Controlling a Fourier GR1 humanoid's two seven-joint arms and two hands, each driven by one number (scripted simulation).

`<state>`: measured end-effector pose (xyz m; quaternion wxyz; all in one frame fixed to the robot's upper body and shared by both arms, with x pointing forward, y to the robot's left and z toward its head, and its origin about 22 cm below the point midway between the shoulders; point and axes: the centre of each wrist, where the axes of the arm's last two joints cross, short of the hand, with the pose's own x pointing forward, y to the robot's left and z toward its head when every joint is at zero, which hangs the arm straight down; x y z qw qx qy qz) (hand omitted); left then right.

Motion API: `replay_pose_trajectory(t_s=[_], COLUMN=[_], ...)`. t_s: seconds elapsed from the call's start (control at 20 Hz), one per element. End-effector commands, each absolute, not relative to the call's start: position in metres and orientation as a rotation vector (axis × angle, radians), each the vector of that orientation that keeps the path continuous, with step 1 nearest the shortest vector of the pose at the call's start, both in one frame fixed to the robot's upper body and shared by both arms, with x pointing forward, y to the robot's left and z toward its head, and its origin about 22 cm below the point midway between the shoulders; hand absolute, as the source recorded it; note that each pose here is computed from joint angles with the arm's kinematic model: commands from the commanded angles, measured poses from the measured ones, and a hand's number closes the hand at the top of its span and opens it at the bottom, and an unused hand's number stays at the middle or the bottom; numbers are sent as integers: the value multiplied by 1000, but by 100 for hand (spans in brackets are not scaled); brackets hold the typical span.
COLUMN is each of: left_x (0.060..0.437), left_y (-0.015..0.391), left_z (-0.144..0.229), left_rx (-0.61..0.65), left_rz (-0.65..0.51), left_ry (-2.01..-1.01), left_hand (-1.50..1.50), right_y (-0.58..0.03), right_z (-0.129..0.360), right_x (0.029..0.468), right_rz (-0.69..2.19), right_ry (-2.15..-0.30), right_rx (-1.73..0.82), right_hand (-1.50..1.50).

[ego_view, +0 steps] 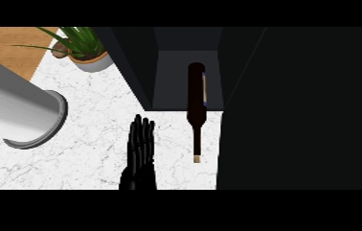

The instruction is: Pick up the wine, place it into the cabinet and close the cabinet

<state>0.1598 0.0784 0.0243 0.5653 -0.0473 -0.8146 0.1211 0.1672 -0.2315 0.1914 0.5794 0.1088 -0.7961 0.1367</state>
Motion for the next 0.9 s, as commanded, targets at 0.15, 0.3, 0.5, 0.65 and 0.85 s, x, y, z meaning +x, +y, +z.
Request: replay_pose_trajectory(t_s=[0.15, 0.3, 0.5, 0.65, 0.85], left_x=[131, 121, 107, 109, 109], left_y=[109, 123, 141, 161, 175], left_z=[37, 36, 42, 54, 57], left_rx=[-172, -189, -197, -217, -204], left_rz=[223, 210, 166, 174, 195], left_ry=[-1930, -1946, -1933, -1935, -1927], left_hand=[-150, -150, -150, -150, -150], right_y=[-218, -224, -234, -230, -217], right_z=[192, 196, 191, 189, 192], right_x=[143, 147, 135, 138, 128], right_rz=[401, 466, 522, 532, 507], right_ry=[-1816, -1809, -1828, -1797, -1667], right_rx=[410, 407, 396, 467, 601], right_hand=[150, 150, 150, 150, 150])
